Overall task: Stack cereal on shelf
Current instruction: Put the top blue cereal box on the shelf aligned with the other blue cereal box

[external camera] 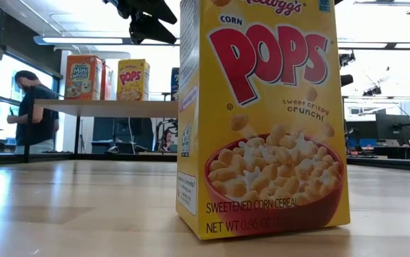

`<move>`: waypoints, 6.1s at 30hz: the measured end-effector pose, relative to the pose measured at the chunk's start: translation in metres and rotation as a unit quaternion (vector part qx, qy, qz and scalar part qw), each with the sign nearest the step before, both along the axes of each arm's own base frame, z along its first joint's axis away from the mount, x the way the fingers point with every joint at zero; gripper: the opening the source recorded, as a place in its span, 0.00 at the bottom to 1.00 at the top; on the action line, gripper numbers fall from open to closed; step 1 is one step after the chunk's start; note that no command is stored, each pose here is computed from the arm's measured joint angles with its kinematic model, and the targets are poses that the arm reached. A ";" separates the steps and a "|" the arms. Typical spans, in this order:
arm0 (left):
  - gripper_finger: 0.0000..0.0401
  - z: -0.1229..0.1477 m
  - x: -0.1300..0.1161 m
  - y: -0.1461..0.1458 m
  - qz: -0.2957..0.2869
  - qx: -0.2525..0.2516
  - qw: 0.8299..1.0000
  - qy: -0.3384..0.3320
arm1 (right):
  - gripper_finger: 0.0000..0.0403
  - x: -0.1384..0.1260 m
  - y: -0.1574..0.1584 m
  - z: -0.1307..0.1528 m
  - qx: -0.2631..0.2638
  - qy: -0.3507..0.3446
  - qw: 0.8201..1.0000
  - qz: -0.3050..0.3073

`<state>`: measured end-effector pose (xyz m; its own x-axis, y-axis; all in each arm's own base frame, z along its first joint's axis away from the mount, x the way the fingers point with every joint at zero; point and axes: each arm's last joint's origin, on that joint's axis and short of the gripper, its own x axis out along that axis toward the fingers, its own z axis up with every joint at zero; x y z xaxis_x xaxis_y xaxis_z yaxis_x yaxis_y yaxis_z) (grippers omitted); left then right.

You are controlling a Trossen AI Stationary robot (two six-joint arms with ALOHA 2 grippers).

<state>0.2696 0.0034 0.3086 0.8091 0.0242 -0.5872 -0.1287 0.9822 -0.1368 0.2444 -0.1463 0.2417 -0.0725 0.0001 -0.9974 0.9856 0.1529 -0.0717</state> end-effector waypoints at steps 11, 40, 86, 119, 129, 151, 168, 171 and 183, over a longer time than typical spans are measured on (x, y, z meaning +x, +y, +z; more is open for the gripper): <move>0.59 0.000 0.000 0.000 0.002 -0.003 1.000 0.000 | 0.38 0.013 0.025 0.000 0.020 -0.009 0.992 0.124; 0.59 0.002 -0.004 0.018 0.053 -0.029 0.998 -0.005 | 0.38 0.062 0.095 0.074 -0.052 -0.126 0.918 0.371; 0.59 0.019 -0.026 0.034 0.068 0.000 0.997 -0.022 | 0.38 0.120 0.025 0.147 -0.322 -0.173 0.656 0.661; 0.59 0.020 -0.026 0.034 0.075 -0.010 0.997 -0.028 | 0.38 0.112 0.020 0.171 -0.288 -0.261 0.668 0.634; 0.59 0.020 -0.026 0.034 0.075 -0.011 0.997 -0.027 | 0.38 0.123 0.044 0.147 -0.202 -0.242 0.697 0.644; 0.59 0.016 -0.028 0.034 0.068 -0.001 0.998 -0.004 | 0.38 0.160 0.077 0.083 -0.064 -0.191 0.694 0.691; 0.75 0.015 -0.031 0.052 0.120 0.005 0.993 -0.002 | 0.38 0.158 0.088 0.082 -0.045 -0.180 0.709 0.681; 0.75 0.015 -0.032 0.052 0.120 0.005 0.993 0.003 | 0.38 0.156 0.089 0.081 -0.042 -0.167 0.720 0.672; 0.74 0.012 -0.030 0.027 0.042 -0.013 0.999 0.021 | 0.38 0.160 0.114 0.082 -0.038 -0.177 0.715 0.675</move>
<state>0.2399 0.0302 0.3202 0.7798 0.0754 -0.6214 -0.2162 0.9641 -0.1544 0.4043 -0.0323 0.3236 0.3005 0.1132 -0.9470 -0.0981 0.9913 0.0874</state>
